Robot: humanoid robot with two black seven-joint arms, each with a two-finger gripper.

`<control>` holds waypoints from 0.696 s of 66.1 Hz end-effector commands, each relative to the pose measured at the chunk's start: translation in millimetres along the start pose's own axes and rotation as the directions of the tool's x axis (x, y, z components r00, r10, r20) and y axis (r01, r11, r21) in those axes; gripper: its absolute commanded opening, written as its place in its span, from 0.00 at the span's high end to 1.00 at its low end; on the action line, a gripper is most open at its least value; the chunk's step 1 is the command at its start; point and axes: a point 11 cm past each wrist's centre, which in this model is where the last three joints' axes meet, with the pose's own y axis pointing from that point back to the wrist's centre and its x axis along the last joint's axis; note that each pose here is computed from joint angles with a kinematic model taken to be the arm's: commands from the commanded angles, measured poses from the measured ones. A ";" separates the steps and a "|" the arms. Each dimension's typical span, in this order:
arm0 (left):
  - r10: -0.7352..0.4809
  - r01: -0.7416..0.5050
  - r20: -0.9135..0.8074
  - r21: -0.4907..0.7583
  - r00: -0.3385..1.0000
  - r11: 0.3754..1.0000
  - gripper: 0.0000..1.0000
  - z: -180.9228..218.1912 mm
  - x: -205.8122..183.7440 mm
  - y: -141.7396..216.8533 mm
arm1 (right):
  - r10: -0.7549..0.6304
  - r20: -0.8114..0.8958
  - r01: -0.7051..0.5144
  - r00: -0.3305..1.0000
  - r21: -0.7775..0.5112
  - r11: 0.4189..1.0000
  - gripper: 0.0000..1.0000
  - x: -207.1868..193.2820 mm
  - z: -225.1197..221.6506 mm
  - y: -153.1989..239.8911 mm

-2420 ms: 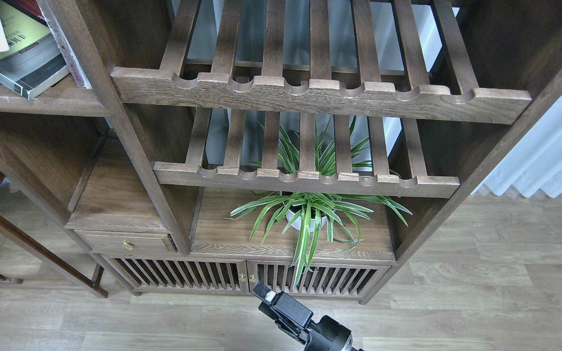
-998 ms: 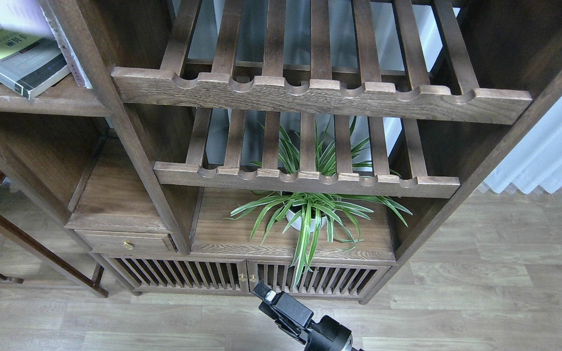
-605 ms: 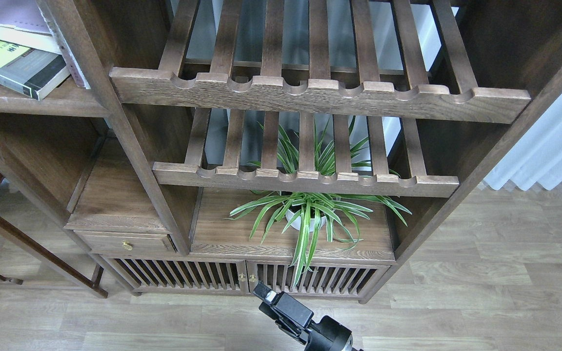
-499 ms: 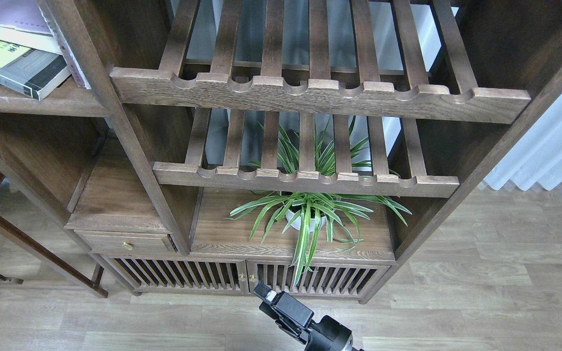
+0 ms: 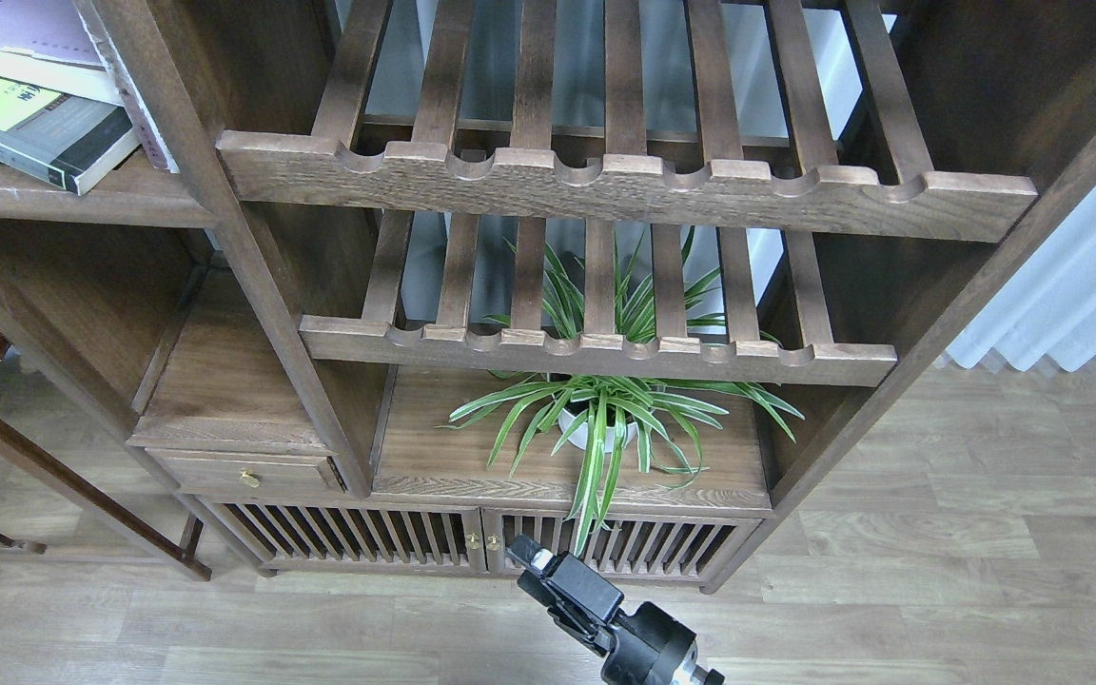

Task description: Organize books on shelf

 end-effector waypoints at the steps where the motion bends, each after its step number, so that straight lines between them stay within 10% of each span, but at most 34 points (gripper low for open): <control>1: -0.002 0.002 -0.029 0.023 1.000 1.000 0.26 -18.4 -1.7 6.9 | -0.003 -0.003 0.003 1.000 0.004 1.000 0.01 -1.1 -2.0 -0.5; 46: 0.085 -0.043 -0.321 0.138 0.943 0.990 0.13 -152.4 -0.4 47.5 | -0.005 -0.008 0.006 1.000 0.033 0.999 0.01 -2.0 -11.4 0.4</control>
